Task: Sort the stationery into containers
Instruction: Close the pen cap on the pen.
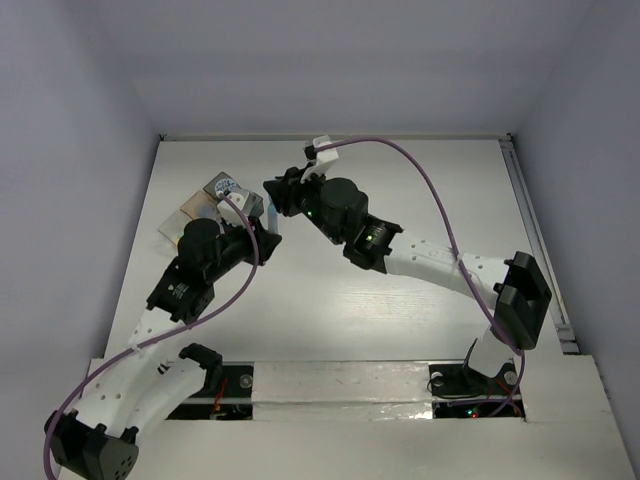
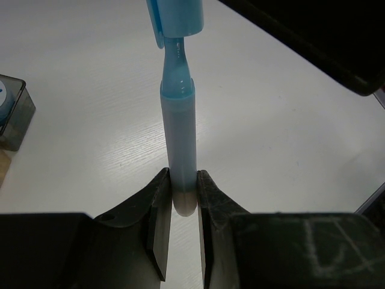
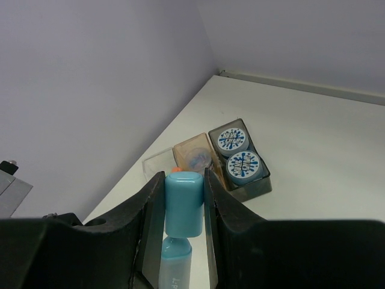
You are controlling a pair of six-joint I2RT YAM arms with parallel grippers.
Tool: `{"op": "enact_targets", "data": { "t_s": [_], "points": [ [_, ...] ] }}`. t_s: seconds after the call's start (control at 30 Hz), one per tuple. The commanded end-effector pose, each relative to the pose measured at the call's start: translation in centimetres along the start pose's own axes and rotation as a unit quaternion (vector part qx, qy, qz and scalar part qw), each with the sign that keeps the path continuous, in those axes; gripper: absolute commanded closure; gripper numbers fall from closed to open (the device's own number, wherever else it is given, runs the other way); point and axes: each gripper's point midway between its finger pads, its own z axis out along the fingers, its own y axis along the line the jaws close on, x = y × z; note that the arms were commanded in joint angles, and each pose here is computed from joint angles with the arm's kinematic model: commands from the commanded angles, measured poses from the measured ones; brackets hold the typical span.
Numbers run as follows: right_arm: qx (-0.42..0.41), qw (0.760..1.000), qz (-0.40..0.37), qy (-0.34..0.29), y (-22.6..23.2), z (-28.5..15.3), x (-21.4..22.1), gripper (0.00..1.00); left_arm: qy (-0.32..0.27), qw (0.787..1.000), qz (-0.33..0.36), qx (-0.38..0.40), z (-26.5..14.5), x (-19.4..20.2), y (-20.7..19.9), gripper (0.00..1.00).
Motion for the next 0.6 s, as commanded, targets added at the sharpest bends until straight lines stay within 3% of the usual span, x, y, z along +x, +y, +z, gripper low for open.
{"op": "enact_targets", "data": {
  "t_s": [0.0, 0.57],
  "points": [
    [-0.009, 1.000, 0.014, -0.014, 1.2, -0.2, -0.8, 1.00, -0.049, 0.999, 0.012, -0.003, -0.6, -3.2, -0.3, 1.00],
    [-0.036, 0.998, 0.040, 0.023, 3.2, -0.8, 3.3, 1.00, -0.077, 0.997, 0.011, -0.025, -1.3, -4.3, 0.2, 1.00]
  ]
}}
